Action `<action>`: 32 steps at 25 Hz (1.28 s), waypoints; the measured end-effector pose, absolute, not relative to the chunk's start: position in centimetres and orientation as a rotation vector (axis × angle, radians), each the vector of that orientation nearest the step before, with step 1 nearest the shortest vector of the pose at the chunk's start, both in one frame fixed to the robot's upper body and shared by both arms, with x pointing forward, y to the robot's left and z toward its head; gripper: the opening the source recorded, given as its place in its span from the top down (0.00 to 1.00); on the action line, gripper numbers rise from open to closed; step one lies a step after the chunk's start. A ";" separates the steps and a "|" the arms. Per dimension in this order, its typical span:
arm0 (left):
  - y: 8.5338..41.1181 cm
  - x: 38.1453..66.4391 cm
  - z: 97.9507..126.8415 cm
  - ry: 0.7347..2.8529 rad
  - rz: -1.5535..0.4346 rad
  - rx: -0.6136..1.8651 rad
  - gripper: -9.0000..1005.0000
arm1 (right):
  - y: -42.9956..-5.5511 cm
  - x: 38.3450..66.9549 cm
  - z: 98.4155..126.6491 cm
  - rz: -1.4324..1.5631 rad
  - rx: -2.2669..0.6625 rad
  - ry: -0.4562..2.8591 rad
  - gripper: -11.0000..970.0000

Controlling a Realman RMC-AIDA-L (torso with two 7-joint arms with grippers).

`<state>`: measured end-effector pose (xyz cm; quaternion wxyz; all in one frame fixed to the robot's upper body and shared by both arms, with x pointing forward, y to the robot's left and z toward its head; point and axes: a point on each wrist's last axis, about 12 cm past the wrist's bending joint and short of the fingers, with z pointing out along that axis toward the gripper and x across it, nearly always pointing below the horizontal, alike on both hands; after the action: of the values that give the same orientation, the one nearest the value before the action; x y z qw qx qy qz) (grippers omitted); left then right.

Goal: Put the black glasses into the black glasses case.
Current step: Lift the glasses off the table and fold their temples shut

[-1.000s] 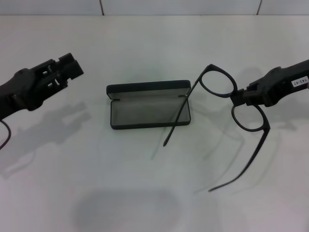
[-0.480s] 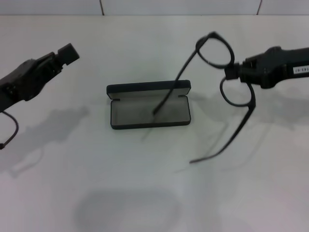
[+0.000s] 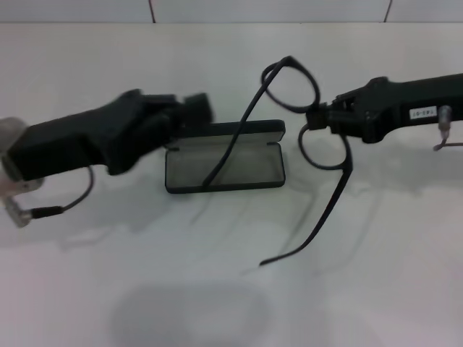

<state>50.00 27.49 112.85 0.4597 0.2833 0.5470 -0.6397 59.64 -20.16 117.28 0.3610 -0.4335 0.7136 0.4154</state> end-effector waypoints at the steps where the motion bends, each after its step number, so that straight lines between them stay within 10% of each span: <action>1: 27.1 50.3 113.0 1.340 -1.575 0.731 0.99 | -19.9 59.6 117.3 1.079 -1.129 1.832 0.90; 32: 23.0 51.7 113.2 1.240 -1.562 0.908 0.99 | -17.6 57.9 119.5 1.330 -1.184 1.600 0.90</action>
<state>51.69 23.02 113.15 0.4576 0.3684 0.5031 -0.6339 57.89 -17.59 119.50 0.3651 -0.4604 0.6223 0.5172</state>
